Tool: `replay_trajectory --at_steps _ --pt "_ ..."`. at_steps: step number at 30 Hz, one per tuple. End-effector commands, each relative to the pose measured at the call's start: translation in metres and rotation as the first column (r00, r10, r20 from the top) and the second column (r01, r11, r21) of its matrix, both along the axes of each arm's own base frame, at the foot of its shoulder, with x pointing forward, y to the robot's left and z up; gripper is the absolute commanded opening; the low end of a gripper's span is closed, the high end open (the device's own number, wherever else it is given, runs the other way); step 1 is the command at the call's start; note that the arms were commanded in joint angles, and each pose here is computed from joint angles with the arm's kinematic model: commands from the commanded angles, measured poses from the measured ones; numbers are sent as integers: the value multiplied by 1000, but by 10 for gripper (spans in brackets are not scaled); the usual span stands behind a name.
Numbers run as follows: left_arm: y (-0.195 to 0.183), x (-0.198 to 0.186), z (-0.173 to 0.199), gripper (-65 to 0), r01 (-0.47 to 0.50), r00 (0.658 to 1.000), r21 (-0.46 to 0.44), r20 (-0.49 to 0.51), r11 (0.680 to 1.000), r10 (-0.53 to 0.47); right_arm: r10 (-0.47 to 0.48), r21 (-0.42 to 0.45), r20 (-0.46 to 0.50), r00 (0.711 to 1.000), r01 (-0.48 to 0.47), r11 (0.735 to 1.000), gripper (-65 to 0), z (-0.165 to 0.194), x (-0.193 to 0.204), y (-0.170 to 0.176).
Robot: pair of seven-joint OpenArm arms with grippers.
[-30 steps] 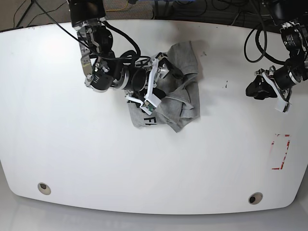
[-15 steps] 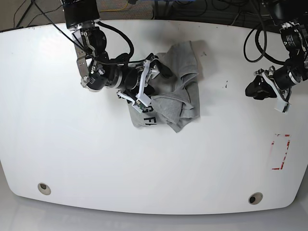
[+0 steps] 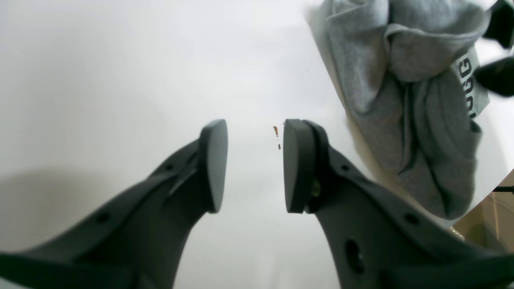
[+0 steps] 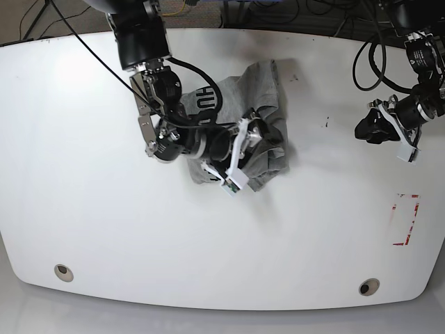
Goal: Layout the t-shirt on the table in an organized manner, then fold the t-shirt properly
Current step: 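Lift and turn the grey shirt bundle over with the right gripper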
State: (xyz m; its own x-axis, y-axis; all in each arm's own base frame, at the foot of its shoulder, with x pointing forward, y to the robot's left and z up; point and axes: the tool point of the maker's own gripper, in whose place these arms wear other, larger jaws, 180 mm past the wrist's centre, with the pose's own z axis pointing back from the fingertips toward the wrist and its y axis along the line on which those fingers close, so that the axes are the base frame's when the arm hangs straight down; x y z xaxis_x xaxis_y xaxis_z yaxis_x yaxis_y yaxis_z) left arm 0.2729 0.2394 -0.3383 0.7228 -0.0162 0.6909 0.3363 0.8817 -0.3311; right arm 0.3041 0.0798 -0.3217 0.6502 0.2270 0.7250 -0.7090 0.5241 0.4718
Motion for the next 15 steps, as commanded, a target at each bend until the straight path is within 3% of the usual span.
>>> replay_trajectory --at_steps 1,7,15 --pt "4 8 15 -432 0 999 3 52 1000 0 2 78 41 999 -6 997 -160 27 17 19" --pt "4 8 15 -432 0 999 3 52 1000 0 14 129 68 998 -23 991 -160 49 26 40" --pt "3 9 15 -432 4 999 3 52 1000 -4 8 111 82 997 -17 994 -160 50 29 31"
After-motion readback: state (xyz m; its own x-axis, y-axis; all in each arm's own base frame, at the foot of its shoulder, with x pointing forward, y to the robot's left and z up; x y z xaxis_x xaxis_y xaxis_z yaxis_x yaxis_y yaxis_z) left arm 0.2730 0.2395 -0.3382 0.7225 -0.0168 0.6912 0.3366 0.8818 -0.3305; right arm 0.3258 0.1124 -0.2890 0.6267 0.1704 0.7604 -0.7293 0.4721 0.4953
